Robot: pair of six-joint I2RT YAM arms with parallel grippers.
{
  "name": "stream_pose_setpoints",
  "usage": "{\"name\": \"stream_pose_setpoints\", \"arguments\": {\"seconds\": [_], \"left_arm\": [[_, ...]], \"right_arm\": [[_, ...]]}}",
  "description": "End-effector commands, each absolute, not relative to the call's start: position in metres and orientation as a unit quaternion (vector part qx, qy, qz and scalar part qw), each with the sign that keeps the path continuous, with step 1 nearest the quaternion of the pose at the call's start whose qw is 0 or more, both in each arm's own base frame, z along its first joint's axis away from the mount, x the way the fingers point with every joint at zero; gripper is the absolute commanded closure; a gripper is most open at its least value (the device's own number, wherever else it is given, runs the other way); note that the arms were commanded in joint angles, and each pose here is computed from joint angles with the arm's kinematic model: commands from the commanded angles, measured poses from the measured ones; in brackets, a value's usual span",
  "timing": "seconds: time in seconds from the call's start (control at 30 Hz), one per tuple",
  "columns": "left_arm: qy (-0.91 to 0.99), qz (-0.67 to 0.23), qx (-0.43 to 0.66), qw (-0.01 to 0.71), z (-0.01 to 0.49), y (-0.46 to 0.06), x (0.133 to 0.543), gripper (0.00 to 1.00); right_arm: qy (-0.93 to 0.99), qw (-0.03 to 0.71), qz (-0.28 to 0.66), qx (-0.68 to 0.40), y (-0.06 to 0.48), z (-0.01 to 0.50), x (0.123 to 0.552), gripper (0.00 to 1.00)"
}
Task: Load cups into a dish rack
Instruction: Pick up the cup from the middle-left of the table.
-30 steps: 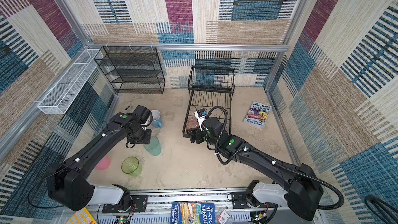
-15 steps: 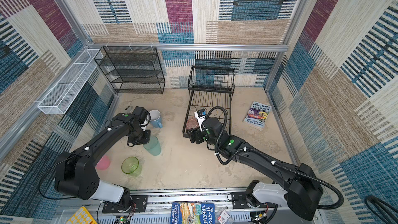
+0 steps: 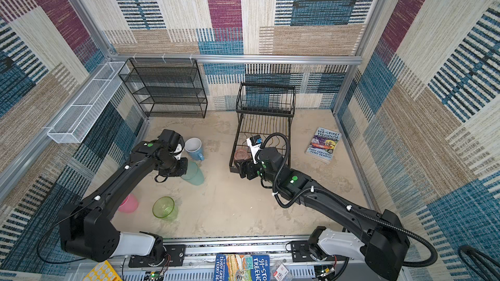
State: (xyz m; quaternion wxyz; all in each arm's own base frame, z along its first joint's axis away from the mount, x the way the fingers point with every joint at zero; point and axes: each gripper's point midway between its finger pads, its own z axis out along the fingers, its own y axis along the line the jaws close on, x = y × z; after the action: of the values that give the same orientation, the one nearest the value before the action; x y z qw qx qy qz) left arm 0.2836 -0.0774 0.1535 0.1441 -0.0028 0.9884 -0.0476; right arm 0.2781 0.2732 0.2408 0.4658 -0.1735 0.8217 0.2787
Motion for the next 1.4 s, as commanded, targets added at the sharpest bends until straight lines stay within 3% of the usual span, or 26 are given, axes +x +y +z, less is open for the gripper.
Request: {"name": "stream_pose_setpoints", "arguments": {"seconds": [0.0, 0.37, 0.8, 1.37], "left_arm": [[0.981, -0.113, -0.008, 0.160, 0.178, -0.096, 0.279, 1.00], [0.917, -0.329, -0.001, 0.224, 0.267, -0.160, 0.288, 1.00], [0.793, -0.534, -0.047, 0.290, 0.353, -0.211, 0.325, 1.00], [0.738, -0.604, -0.019, 0.299, 0.380, -0.278, 0.333, 1.00]], "right_arm": [[0.812, 0.468, 0.308, -0.165, 0.276, 0.258, 0.278, 0.16], [0.767, 0.465, 0.430, -0.103, 0.252, 0.318, 0.294, 0.12], [0.671, 0.418, 0.611, 0.050, 0.239, 0.381, 0.301, 0.02], [0.576, 0.346, 0.704, 0.230, 0.212, 0.384, 0.320, 0.02]]}}
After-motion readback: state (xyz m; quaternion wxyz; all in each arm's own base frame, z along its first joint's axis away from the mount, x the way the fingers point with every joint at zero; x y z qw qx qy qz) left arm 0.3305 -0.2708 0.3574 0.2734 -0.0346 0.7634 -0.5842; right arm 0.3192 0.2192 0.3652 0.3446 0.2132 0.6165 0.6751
